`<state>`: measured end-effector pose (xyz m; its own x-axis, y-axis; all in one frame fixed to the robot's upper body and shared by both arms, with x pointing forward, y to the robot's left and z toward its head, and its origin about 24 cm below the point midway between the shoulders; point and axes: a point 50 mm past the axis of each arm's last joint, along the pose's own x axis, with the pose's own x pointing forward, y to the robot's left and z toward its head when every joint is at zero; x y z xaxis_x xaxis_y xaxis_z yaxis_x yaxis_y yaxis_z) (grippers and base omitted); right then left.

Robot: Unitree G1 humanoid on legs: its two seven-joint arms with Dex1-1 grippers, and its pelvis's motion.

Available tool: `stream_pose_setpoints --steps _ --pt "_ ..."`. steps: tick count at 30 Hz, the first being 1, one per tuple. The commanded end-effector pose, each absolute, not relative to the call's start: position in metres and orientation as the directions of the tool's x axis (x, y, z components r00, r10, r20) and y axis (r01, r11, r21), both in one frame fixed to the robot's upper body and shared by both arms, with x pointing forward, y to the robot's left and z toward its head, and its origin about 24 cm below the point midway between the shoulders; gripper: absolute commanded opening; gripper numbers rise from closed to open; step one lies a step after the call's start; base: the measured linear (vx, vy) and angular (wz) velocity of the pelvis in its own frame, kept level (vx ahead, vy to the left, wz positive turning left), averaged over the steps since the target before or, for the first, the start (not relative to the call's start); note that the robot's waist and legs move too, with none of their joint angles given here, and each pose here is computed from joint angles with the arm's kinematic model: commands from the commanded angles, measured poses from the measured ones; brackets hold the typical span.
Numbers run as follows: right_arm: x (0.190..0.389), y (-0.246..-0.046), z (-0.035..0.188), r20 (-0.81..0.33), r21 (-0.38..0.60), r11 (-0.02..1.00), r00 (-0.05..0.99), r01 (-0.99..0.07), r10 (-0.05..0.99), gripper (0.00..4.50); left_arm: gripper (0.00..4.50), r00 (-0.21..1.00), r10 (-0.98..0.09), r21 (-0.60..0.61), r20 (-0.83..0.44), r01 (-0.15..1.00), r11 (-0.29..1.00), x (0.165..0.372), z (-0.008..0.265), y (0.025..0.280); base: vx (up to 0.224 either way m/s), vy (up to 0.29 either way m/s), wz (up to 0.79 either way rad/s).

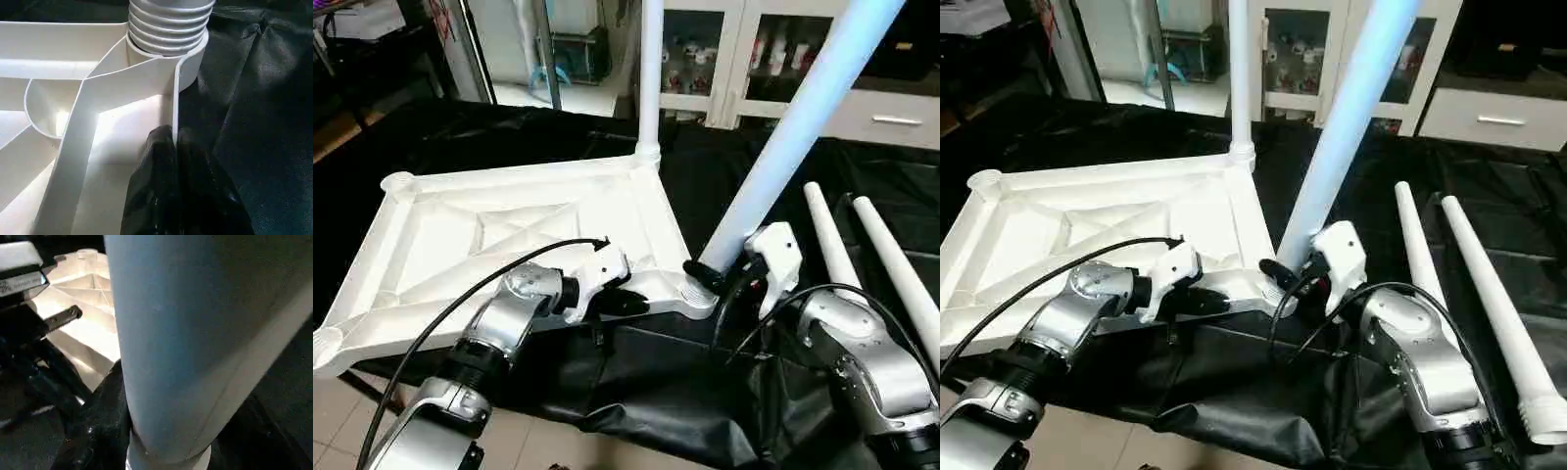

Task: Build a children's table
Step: Insert table leg to table base

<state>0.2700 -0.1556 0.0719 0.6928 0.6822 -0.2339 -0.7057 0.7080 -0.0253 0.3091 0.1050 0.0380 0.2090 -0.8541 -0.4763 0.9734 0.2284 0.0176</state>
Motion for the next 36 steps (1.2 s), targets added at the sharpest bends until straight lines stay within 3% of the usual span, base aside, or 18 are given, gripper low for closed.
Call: stream_pose_setpoints --steps 1,8,17,23,36 --pt "0.258 -0.164 0.036 -0.432 0.036 0.711 0.630 -0.702 0.645 1.85 0.00 0.280 -0.858 0.016 -0.430 0.953 0.303 0.313 0.040 0.113 0.000 0.000 0.00" --pt "0.256 -0.158 0.033 -0.475 0.123 0.680 0.559 -0.723 0.680 1.84 0.00 0.277 -0.860 0.007 -0.429 0.953 0.303 0.313 0.040 0.114 0.000 0.000 0.00" --pt "0.275 -0.155 0.045 -0.489 0.273 0.631 0.461 -0.726 0.741 1.84 0.00 0.263 -0.863 -0.003 -0.431 0.956 0.293 0.312 0.040 0.114 0.000 0.000 0.00" --pt "0.287 -0.164 0.038 -0.548 0.276 0.692 0.482 -0.667 0.683 1.84 0.00 0.259 -0.864 -0.008 -0.432 0.957 0.290 0.311 0.040 0.114 0.000 0.000 0.00" --pt "0.280 -0.164 0.026 -0.570 0.240 0.697 0.483 -0.676 0.665 1.84 0.00 0.261 -0.861 -0.013 -0.436 0.955 0.296 0.310 0.040 0.119 0.000 0.000 0.00"
